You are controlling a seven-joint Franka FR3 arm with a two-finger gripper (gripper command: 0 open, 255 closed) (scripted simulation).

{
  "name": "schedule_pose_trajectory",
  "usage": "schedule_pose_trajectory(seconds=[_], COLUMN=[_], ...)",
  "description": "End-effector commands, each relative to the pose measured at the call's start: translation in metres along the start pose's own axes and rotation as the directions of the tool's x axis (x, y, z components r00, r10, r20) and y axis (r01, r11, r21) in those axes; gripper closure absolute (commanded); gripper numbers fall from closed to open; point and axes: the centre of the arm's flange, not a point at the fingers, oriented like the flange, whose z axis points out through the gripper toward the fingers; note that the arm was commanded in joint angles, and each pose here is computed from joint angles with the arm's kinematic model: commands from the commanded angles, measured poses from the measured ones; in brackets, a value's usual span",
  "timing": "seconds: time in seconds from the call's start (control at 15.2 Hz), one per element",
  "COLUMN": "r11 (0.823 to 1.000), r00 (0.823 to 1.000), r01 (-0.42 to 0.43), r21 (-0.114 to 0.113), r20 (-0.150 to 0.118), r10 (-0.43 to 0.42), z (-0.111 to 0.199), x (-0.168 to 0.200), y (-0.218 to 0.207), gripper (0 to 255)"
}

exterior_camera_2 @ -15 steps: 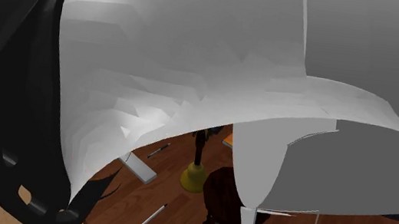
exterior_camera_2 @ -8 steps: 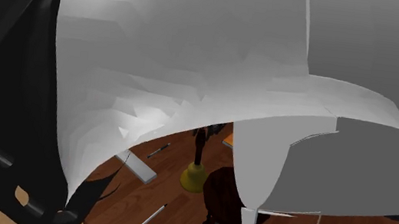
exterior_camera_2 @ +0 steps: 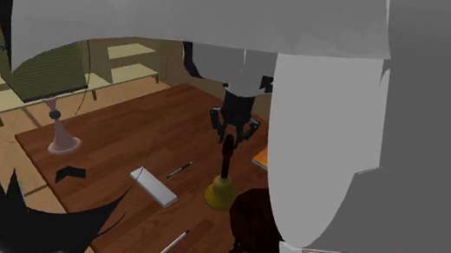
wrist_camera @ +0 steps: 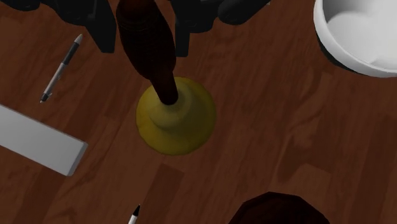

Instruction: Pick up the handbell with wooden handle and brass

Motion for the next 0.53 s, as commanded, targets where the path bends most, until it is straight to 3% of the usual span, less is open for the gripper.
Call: schedule_pose_trajectory(seconds=[0.0, 0.46], r11=[1.000, 1.000], r00=[1.000, 1.000], r01=[0.000, 0.000], r21=[0.000, 0.000], r20=[0.000, 0.000], r10=[0.000, 0.000], z=[-0.011, -0.039], x=[-0.001, -0.001], y=[-0.001, -0.003], gripper=[255, 255])
